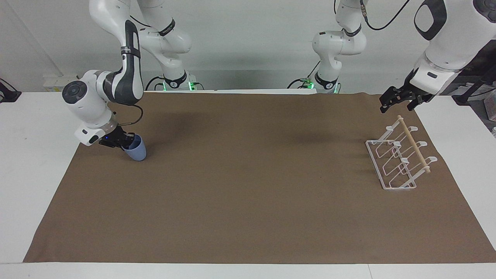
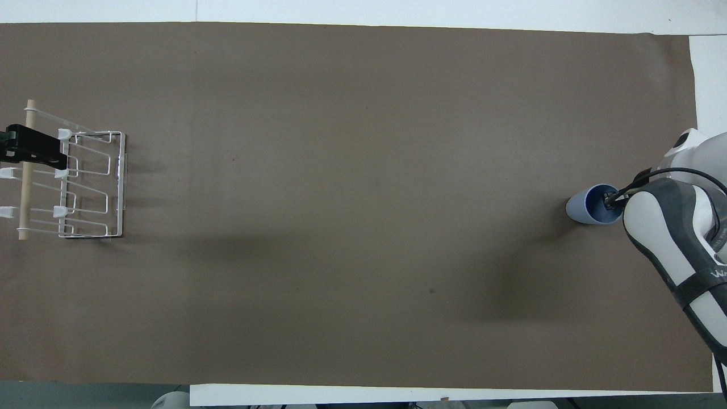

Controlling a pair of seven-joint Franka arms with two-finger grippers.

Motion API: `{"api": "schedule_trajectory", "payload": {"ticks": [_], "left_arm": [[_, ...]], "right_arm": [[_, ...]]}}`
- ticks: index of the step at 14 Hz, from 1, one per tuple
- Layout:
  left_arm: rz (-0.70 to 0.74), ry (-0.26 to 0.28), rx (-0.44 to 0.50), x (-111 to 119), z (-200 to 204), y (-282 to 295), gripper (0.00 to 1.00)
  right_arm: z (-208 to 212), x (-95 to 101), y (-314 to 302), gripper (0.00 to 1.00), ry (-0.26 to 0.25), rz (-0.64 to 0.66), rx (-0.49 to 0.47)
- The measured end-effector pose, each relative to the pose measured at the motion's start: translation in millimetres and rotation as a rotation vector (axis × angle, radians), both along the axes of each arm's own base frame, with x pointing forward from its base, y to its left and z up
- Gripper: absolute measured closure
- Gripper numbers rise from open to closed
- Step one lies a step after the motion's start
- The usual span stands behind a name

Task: Hang cup on cup holder
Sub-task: 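Lift the cup with the right gripper toward the left gripper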

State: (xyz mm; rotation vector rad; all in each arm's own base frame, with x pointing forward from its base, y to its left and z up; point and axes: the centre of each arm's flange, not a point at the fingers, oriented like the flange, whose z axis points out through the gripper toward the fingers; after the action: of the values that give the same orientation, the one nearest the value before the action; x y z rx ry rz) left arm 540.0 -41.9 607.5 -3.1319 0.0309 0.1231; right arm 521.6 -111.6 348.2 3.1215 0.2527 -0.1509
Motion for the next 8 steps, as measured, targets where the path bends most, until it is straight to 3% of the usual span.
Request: {"api": "schedule_trajectory", "payload": {"ticks": [4, 8], "left_arm": [[0.015, 0.003, 0.000, 0.4, -1.6, 7.8, 0.00], [0.153, 0.006, -0.002, 0.3, -3.7, 7.0, 0.00]], "right_arm": [[42.7, 15.0, 10.0, 0.95, 0.057, 0.033, 0.046], [107.7, 36.2, 73.9, 0.95, 0.053, 0.015, 0.321]]}}
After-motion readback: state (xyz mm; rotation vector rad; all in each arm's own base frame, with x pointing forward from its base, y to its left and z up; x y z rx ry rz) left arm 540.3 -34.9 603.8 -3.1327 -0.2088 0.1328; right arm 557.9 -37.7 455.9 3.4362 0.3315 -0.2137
